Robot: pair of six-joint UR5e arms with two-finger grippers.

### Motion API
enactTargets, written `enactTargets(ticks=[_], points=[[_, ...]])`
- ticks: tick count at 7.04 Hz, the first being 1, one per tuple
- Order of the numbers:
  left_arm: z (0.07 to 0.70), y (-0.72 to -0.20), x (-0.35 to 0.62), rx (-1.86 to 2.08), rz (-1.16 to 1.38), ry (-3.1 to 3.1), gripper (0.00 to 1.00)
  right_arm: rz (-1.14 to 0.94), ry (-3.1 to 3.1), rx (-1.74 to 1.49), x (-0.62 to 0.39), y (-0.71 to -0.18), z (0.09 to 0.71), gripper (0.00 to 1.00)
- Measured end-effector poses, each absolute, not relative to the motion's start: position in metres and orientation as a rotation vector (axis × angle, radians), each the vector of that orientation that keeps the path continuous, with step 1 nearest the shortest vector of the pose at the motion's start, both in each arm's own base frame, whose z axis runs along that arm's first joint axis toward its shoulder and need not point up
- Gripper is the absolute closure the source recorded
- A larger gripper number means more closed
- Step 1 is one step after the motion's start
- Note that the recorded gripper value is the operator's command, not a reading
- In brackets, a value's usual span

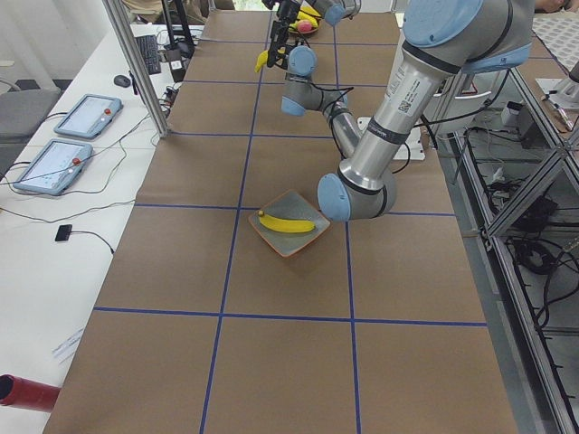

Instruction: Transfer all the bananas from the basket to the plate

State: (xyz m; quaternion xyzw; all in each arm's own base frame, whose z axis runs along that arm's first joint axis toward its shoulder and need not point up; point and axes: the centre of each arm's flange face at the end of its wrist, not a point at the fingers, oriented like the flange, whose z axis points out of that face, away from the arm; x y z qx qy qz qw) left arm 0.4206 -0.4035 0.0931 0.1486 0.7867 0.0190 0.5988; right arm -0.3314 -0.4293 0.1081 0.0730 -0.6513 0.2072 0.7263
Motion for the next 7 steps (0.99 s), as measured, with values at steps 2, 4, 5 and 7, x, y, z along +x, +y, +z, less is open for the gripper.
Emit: enactTargets(ticks=[2, 4, 5, 7], points=[[0.094, -0.401, 0.421, 0.344, 0.051, 1.833, 1.0, 0.45, -1.446, 0.168, -0.331, -0.427, 0.103, 0.0], [0.099, -0.4, 0.423, 0.338, 0.053, 1.827, 1.0, 0.443, -1.452, 0.186, -0.33, -0.427, 0.099, 0.0], [0.102, -0.4, 0.423, 0.332, 0.054, 1.822, 1.0, 0.438, -1.454, 0.201, -0.325, -0.428, 0.098, 0.0], [0.137, -0.397, 0.419, 0.31, 0.042, 1.777, 1.0, 0.464, -1.422, 0.222, -0.3, -0.445, 0.11, 0.0]])
